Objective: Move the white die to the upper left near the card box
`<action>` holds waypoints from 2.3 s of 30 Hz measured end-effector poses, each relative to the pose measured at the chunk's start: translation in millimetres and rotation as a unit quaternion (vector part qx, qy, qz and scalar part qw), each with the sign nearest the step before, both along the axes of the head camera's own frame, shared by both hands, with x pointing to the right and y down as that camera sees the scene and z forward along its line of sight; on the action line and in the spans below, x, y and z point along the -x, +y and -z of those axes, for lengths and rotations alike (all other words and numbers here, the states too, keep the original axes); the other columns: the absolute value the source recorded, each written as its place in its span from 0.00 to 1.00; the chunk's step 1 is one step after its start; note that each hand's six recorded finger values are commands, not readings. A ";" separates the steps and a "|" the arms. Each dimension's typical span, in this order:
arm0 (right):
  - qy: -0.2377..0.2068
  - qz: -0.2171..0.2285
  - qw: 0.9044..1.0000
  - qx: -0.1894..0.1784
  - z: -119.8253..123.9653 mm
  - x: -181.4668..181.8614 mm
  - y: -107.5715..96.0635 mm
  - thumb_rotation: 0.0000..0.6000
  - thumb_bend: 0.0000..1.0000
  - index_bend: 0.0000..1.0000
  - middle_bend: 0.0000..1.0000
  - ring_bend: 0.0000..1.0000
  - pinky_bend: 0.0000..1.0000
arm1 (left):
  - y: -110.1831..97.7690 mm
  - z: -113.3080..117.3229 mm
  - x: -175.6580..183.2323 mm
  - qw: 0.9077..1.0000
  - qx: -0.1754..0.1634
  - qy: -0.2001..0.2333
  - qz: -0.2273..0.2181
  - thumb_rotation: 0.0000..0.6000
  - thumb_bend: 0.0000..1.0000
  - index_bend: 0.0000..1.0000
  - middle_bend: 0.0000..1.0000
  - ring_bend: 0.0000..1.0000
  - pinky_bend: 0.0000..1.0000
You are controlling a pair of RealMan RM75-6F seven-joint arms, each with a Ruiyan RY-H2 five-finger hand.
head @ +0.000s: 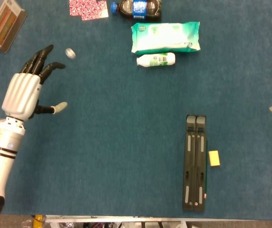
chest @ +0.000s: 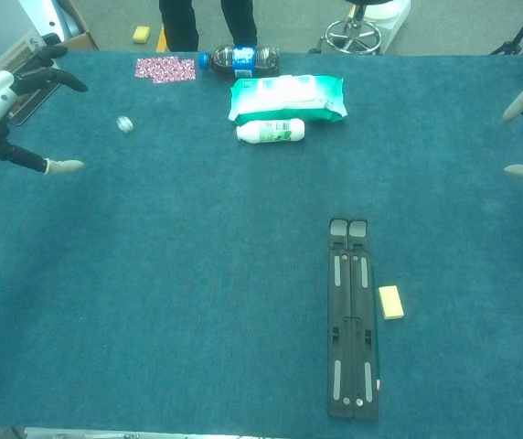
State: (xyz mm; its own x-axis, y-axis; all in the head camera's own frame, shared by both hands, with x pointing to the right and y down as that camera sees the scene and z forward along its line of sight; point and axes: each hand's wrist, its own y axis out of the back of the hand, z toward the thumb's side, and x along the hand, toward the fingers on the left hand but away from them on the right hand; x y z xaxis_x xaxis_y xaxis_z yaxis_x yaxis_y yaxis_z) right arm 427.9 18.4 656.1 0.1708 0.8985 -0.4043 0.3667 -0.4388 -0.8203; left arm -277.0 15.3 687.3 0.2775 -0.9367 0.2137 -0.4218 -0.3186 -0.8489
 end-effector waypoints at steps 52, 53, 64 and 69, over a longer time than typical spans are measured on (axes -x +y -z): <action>0.041 -0.002 0.999 -0.003 20.1 4.9 9.6 1.00 0.00 0.43 0.37 0.29 0.48 | 60.0 46.6 132.3 0.959 -0.097 -0.237 0.121 1.00 0.08 0.38 0.18 0.05 0.17; 0.043 -0.005 0.999 -0.005 22.7 4.5 11.5 1.00 0.00 0.43 0.37 0.29 0.48 | 62.9 47.2 133.9 0.959 -0.095 -0.235 0.125 1.00 0.08 0.38 0.18 0.05 0.17; 0.060 -0.040 0.997 -0.013 42.4 -1.1 44.8 1.00 0.00 0.43 0.37 0.29 0.48 | 87.2 45.1 145.6 0.963 -0.075 -0.209 0.151 1.00 0.08 0.38 0.18 0.05 0.17; 0.062 -0.043 0.997 -0.009 47.6 1.0 52.3 1.00 0.00 0.43 0.37 0.29 0.48 | 92.1 42.1 148.5 0.964 -0.069 -0.204 0.155 1.00 0.08 0.38 0.18 0.05 0.17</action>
